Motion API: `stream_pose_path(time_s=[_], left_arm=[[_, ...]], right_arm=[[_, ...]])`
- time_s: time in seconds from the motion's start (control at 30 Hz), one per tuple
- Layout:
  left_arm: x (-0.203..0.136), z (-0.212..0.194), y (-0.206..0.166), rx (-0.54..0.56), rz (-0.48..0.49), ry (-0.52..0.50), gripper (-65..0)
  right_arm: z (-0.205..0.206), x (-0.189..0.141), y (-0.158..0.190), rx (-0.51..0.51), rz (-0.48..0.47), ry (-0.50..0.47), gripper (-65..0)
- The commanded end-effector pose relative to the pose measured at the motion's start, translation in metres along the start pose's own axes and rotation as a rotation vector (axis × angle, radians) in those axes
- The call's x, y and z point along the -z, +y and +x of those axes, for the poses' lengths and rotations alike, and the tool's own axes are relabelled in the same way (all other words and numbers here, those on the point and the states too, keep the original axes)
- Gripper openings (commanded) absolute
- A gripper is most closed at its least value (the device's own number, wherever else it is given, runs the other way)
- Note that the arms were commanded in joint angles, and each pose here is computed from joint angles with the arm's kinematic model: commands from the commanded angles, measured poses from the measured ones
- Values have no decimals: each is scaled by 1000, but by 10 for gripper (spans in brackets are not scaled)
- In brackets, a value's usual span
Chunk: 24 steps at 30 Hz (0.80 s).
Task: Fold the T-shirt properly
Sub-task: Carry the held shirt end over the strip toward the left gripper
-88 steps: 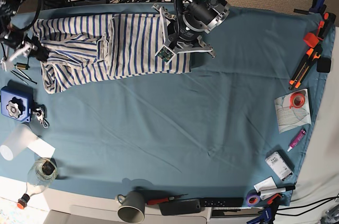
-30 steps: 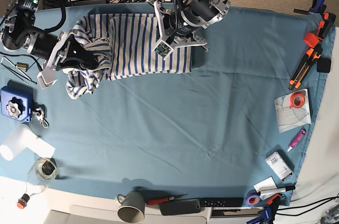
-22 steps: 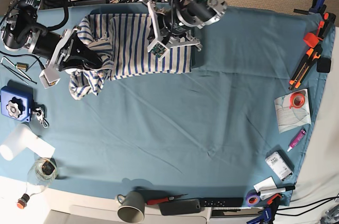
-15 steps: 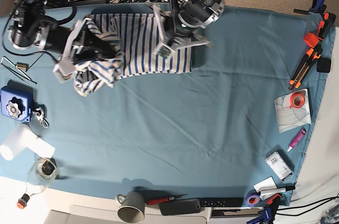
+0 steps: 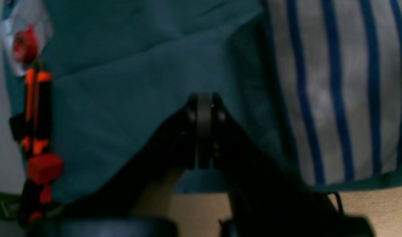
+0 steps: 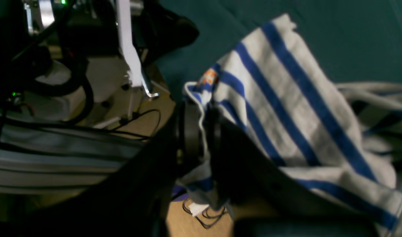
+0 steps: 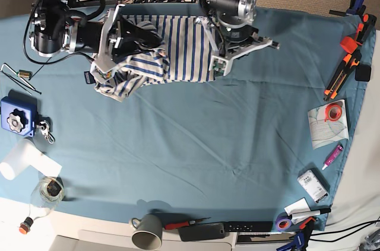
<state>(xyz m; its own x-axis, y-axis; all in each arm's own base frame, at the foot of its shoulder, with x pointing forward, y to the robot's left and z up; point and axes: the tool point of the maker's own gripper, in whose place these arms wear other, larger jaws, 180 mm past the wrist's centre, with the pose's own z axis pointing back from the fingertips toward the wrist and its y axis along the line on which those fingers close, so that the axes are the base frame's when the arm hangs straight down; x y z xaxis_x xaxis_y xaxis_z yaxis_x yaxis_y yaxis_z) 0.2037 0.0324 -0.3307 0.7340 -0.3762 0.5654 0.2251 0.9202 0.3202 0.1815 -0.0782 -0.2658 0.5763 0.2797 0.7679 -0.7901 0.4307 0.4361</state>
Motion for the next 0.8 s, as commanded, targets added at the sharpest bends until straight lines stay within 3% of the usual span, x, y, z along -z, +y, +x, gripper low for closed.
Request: stream_pose_path(time_s=[0.0, 0.3, 0.53, 0.77], left_arm=[[-8, 5, 6, -11, 25, -28, -650], [-40, 1, 29, -134, 69, -68, -650], [-43, -12, 28, -132, 77, -36, -650], [-43, -10, 29, -131, 81, -44, -650]], right_arm=[[14, -2, 6, -31, 27, -41, -650], [20, 26, 30, -90, 162, -4, -650], [-1, 46, 0, -156, 61, 161, -650], [-17, 70, 0, -150, 141, 255, -650]])
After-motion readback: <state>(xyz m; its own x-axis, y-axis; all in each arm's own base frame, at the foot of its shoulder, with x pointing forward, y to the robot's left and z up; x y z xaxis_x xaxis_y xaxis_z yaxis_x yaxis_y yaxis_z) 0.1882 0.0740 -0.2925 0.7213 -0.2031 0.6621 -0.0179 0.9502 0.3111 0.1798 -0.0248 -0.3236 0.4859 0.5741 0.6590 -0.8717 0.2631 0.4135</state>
